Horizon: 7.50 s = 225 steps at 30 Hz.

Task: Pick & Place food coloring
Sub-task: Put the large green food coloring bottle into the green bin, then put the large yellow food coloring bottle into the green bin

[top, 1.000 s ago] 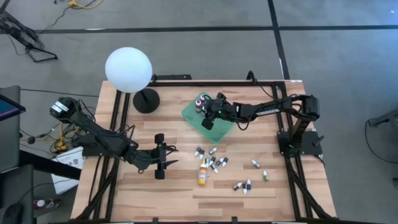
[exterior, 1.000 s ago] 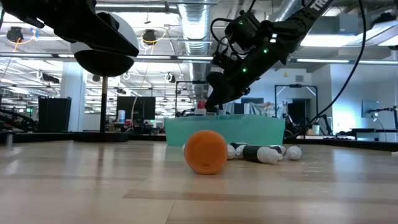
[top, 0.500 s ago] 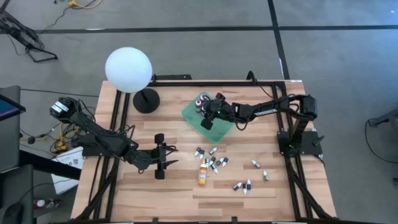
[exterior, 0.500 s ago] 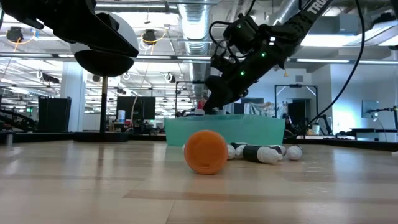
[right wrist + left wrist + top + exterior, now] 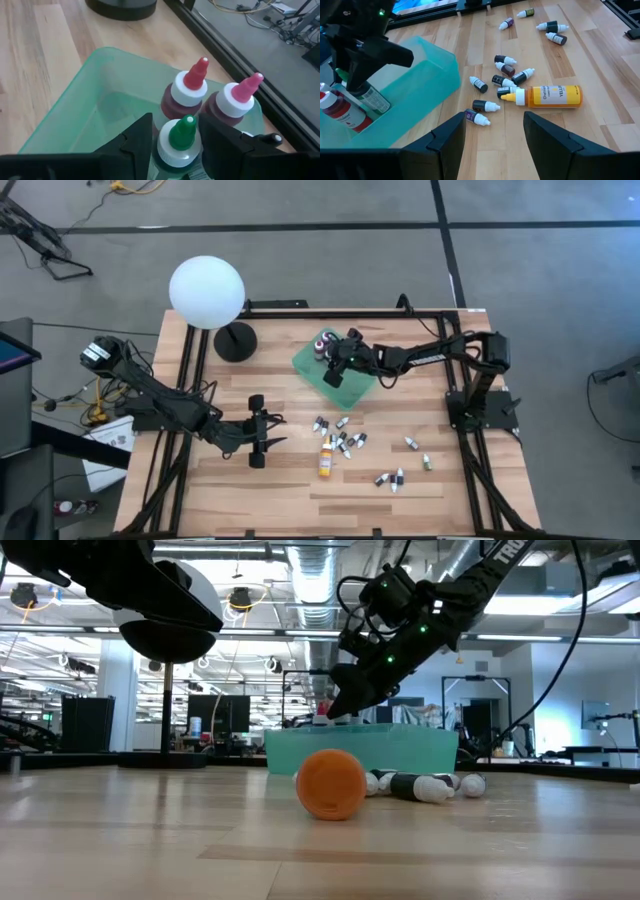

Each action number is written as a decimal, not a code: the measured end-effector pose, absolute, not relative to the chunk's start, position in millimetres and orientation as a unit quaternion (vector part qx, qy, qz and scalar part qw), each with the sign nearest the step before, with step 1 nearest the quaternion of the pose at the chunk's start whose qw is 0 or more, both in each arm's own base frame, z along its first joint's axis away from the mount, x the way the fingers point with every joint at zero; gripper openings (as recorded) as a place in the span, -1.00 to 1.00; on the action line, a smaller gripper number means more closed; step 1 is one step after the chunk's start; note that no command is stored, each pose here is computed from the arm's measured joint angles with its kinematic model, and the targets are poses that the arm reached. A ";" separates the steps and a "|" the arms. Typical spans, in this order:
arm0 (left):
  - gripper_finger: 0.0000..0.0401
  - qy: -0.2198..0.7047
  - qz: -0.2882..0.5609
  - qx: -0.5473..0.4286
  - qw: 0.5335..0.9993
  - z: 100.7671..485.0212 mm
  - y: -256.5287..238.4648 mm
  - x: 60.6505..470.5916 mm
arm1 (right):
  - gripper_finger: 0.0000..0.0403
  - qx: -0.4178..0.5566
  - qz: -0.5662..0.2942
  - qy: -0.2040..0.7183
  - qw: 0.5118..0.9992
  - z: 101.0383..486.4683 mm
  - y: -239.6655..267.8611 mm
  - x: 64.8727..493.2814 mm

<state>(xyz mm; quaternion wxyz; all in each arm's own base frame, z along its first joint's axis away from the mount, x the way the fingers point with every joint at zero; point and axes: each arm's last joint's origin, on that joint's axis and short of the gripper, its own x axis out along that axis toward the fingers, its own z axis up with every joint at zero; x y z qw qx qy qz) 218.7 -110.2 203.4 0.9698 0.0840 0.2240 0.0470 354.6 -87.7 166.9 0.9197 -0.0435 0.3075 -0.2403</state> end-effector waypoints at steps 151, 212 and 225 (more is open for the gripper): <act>0.38 0.560 0.067 0.103 0.819 156.8 -152.5 376.2 | -0.41 -0.094 -0.054 0.473 0.874 279.3 173.2 249.2; -0.15 0.604 -0.025 0.152 0.782 162.2 -133.6 374.8 | -0.41 -0.098 -0.055 0.478 0.871 271.7 172.6 248.4; 0.22 0.605 -0.028 0.164 0.779 162.2 -133.1 374.6 | -0.41 -0.098 -0.054 0.479 0.871 271.7 172.6 248.4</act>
